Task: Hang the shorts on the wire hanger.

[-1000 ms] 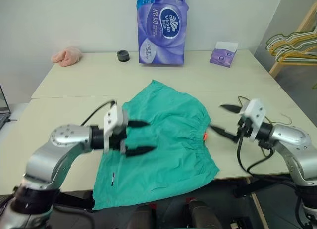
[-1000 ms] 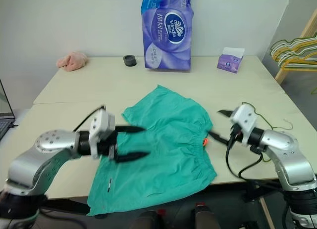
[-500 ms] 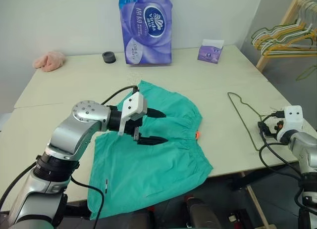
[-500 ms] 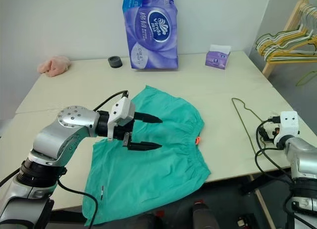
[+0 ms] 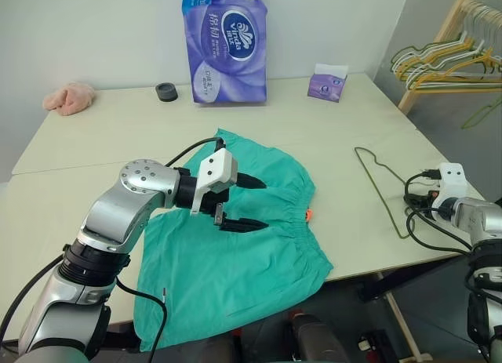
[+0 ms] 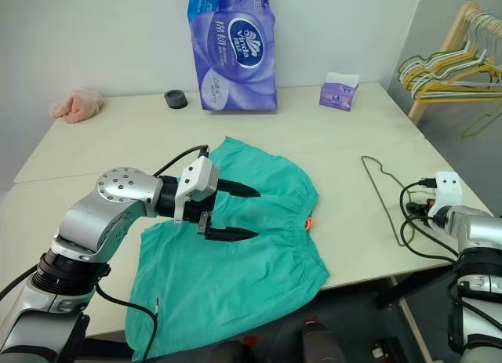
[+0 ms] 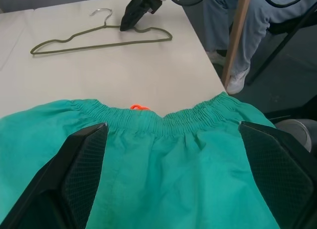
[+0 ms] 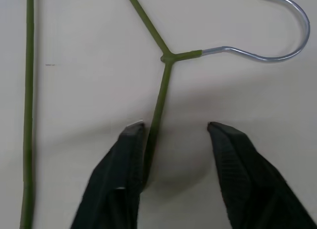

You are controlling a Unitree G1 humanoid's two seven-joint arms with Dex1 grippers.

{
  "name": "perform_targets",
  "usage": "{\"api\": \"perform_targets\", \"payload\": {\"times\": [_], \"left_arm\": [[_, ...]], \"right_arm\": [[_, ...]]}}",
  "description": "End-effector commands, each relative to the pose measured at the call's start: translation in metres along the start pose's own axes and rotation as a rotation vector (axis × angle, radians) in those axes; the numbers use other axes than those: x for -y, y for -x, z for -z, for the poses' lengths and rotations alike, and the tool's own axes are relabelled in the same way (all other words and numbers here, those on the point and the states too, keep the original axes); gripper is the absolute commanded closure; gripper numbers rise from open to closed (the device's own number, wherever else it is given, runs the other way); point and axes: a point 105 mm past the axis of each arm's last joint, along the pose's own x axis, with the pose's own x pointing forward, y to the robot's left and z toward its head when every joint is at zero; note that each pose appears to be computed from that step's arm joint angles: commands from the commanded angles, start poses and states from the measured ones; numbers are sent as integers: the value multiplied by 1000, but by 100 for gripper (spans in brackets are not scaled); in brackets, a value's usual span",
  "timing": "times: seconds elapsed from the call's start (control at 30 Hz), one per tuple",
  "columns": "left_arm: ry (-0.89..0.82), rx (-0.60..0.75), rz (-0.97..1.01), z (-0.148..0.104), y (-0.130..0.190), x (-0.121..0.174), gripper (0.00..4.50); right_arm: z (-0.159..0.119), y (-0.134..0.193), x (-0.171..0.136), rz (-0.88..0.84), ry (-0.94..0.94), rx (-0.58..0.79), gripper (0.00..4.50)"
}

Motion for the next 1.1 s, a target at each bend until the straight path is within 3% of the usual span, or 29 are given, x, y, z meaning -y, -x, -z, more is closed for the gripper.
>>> {"api": "perform_targets", "payload": {"times": [0.03,0.1,0.13,0.23,0.33,0.43,0.67,0.9,1.1], "left_arm": [[-23,13,-26,-7,3,0,4],[1,14,-48,-6,5,-2,4],[14,14,-62,-5,6,-3,4],[32,16,-130,-2,10,-14,4],[36,9,-256,3,22,-35,2],[50,18,-391,7,38,-59,2],[178,70,-542,10,68,-97,2],[306,14,-372,23,61,-75,2],[300,-71,-257,34,50,-58,2]], "right_arm": [[38,-9,-3,34,-21,-109,369],[34,-9,-4,53,-10,-73,438],[32,-8,-5,56,-16,-56,447],[11,-3,-15,38,30,41,447],[-29,11,-36,-15,157,212,449],[-66,31,-59,-50,343,381,449],[-107,70,-121,-115,858,671,449],[-114,98,-184,-272,1224,880,449],[-115,116,-227,-396,1374,1012,449]]}}
